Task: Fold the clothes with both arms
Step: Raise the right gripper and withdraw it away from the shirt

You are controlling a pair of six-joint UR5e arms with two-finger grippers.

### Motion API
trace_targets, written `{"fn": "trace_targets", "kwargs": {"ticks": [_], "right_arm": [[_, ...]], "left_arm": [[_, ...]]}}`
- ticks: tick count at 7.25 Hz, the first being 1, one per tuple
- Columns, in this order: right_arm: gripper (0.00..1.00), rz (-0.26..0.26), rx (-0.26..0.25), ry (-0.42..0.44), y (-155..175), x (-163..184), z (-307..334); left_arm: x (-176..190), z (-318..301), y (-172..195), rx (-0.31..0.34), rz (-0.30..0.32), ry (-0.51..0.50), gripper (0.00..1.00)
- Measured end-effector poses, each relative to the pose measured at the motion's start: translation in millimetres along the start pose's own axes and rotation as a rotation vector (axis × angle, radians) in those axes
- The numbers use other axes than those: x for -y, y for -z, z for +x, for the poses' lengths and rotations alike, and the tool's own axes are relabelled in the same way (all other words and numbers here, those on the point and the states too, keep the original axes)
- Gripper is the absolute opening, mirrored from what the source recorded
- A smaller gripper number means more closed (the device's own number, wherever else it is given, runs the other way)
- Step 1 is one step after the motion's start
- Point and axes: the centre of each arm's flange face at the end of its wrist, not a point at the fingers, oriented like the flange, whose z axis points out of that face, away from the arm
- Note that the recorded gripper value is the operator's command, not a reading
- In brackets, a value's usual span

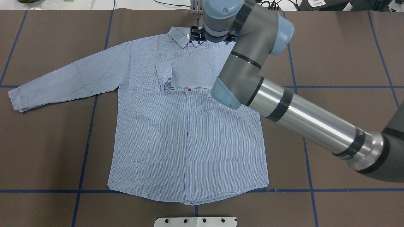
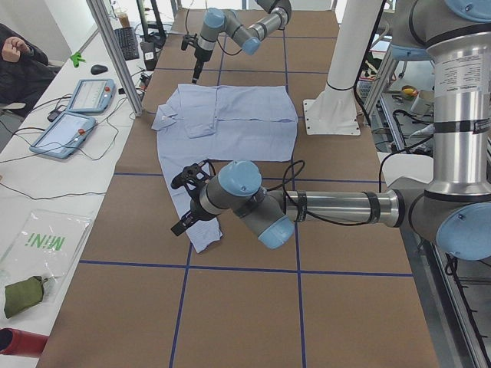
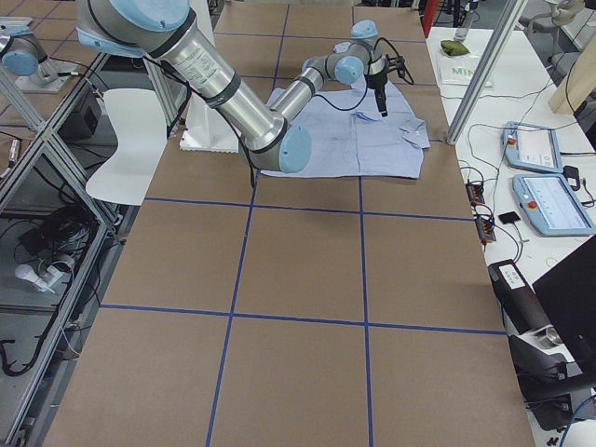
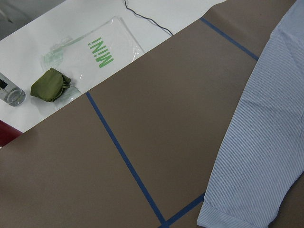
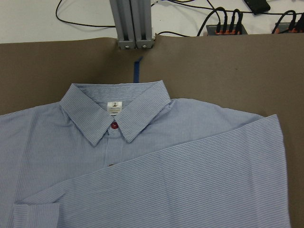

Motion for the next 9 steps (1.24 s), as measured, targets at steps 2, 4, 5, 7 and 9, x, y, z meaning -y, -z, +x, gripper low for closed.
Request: {"fn": "trace_targets", "kwargs": {"ticks": [2,4,5,7,9], "right_arm": [[1.0,-0.069,0.021,0.071,75.1,18.3,138.2],[1.0,-0.109,0.009,0.213,98.2,0.0,262.3],[1.0,-0.129,-0.005,0.278,98.5,-8.6,314.8],[1.0,-0.133,0.042,0.312,101.7,-26.7,404.5],[1.0,-0.108,0.07,0.305,107.9,-36.9,443.1]], "left_arm": [[1.8,21.4,-23.6,-0.047,0.009,0.076,1.0],[-21.9,31.6,-57.2,-0.093,0.02,0.183,1.0],[-37.2,34.5,-73.7,-0.09,0.042,0.238,1.0],[-55.4,52.2,-116.1,-0.057,0.068,0.316,1.0],[-75.6,64.5,-160.7,-0.074,0.083,0.388,1.0]]}}
